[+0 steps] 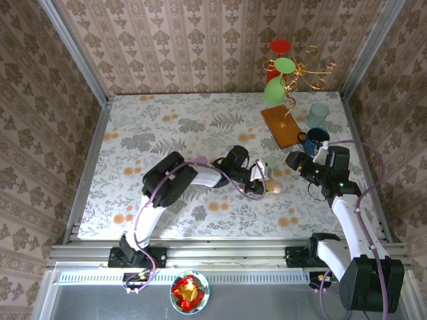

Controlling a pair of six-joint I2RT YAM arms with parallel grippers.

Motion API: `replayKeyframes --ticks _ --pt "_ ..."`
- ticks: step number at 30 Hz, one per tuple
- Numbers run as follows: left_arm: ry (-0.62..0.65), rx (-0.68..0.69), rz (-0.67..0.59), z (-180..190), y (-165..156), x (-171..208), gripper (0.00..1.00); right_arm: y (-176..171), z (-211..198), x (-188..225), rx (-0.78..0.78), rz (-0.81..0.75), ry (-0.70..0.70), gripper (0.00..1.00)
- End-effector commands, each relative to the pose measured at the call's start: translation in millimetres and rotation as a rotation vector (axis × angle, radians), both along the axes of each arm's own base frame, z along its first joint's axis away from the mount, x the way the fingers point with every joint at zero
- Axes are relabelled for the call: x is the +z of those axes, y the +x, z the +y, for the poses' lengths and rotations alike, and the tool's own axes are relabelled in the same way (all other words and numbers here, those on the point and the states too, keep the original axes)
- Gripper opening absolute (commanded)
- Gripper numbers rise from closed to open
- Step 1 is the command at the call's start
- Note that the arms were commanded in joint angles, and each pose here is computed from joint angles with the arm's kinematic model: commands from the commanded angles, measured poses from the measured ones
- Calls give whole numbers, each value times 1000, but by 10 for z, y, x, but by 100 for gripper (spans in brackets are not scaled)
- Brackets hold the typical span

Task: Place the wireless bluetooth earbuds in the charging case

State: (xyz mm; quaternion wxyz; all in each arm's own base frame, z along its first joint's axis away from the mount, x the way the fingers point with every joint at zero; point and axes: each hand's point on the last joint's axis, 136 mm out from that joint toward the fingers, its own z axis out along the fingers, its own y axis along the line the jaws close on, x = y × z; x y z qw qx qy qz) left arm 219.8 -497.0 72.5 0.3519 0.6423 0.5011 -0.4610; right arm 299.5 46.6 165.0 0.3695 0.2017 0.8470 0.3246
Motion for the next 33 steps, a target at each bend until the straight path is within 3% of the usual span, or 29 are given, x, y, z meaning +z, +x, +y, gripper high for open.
replayKeyframes --ticks 1,11,15,23,28,33 --pt "-109 43 -57 140 151 671 30 -4 188 265 68 -77 121 71" --pt "-121 177 -87 731 299 1000 30 77 705 444 233 -123 339 73" --pt "-147 225 -112 919 297 1088 29 93 1067 475 344 -106 371 72" --pt "-191 298 -126 1234 288 1192 28 119 1505 365 413 -63 396 71" --pt "-186 323 -126 1308 292 1198 28 105 1683 351 463 -56 422 64" --pt "-196 318 -125 1321 267 1238 28 112 1708 358 470 -56 430 44"
